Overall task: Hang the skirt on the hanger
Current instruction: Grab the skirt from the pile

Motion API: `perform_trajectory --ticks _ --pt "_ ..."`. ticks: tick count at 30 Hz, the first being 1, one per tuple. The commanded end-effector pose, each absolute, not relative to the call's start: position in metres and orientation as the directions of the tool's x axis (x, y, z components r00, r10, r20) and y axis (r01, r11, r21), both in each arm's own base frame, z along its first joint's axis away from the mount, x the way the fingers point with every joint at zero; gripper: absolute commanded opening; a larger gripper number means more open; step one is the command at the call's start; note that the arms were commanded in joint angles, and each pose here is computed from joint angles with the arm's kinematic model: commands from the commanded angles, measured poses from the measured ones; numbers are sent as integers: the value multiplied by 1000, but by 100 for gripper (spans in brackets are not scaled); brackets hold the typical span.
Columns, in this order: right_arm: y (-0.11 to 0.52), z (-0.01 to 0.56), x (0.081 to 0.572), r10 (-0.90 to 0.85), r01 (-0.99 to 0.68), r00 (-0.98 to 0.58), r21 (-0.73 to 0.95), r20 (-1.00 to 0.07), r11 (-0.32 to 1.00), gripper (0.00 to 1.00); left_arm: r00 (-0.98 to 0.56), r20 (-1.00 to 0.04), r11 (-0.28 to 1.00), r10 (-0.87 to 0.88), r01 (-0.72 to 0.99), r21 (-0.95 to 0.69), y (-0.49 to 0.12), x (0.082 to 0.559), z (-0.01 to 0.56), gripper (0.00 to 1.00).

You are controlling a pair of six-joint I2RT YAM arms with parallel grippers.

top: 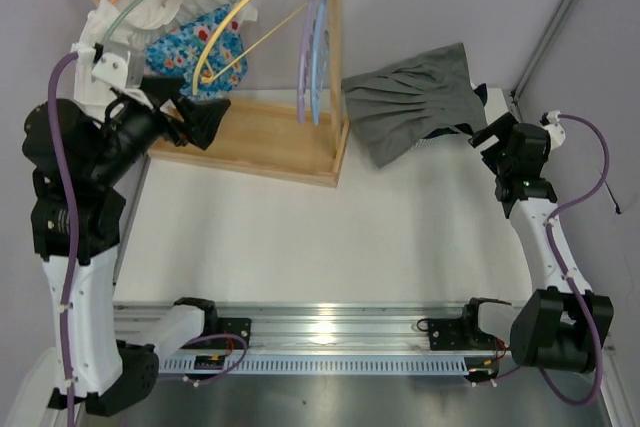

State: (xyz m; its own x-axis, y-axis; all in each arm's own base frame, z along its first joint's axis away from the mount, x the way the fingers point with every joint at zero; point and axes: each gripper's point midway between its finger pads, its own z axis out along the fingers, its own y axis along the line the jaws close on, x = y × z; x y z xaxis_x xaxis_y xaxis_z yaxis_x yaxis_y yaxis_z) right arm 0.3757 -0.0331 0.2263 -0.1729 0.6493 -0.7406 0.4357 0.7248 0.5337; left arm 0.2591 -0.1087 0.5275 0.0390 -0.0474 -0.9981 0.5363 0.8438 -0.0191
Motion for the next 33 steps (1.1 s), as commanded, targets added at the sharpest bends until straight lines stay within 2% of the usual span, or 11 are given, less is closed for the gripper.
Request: perform_trajectory --ticks 1,2,5,6,7,13,15,22,25,30,33 --pt "-57 282 404 688 355 20 648 -725 673 99 -83 -993 850 -85 514 -116 -109 259 489 99" --pt "-64 275 413 697 374 26 653 -717 658 99 -146 -985 840 -93 519 -157 -112 260 461 100" --pt "-79 262 427 715 383 46 674 -697 632 99 -92 -985 797 -145 579 -171 -119 225 467 100" --pt "-81 247 434 727 395 28 676 -686 623 99 -135 -979 792 -154 575 -203 -121 222 441 100" --pt "-80 241 438 737 393 22 683 -676 616 99 -130 -977 783 -170 584 -214 -122 218 439 99" --pt "-85 199 460 806 410 74 755 -587 512 98 -249 -952 799 -180 527 -289 -118 212 375 99" --pt "-85 203 472 823 354 109 796 -557 491 98 -268 -948 800 -173 523 -295 -118 212 364 99" --pt "-76 173 507 887 333 83 852 -453 404 96 -359 -918 810 -168 480 -336 -117 221 320 100" --pt "-70 167 514 895 334 80 858 -439 391 96 -373 -914 815 -158 473 -334 -117 223 313 99" --pt "-65 159 525 873 363 92 833 -478 418 93 -380 -914 833 -141 454 -317 -113 228 306 99" --pt "-72 164 530 863 356 129 835 -489 420 87 -388 -911 832 -138 454 -320 -113 230 303 99"
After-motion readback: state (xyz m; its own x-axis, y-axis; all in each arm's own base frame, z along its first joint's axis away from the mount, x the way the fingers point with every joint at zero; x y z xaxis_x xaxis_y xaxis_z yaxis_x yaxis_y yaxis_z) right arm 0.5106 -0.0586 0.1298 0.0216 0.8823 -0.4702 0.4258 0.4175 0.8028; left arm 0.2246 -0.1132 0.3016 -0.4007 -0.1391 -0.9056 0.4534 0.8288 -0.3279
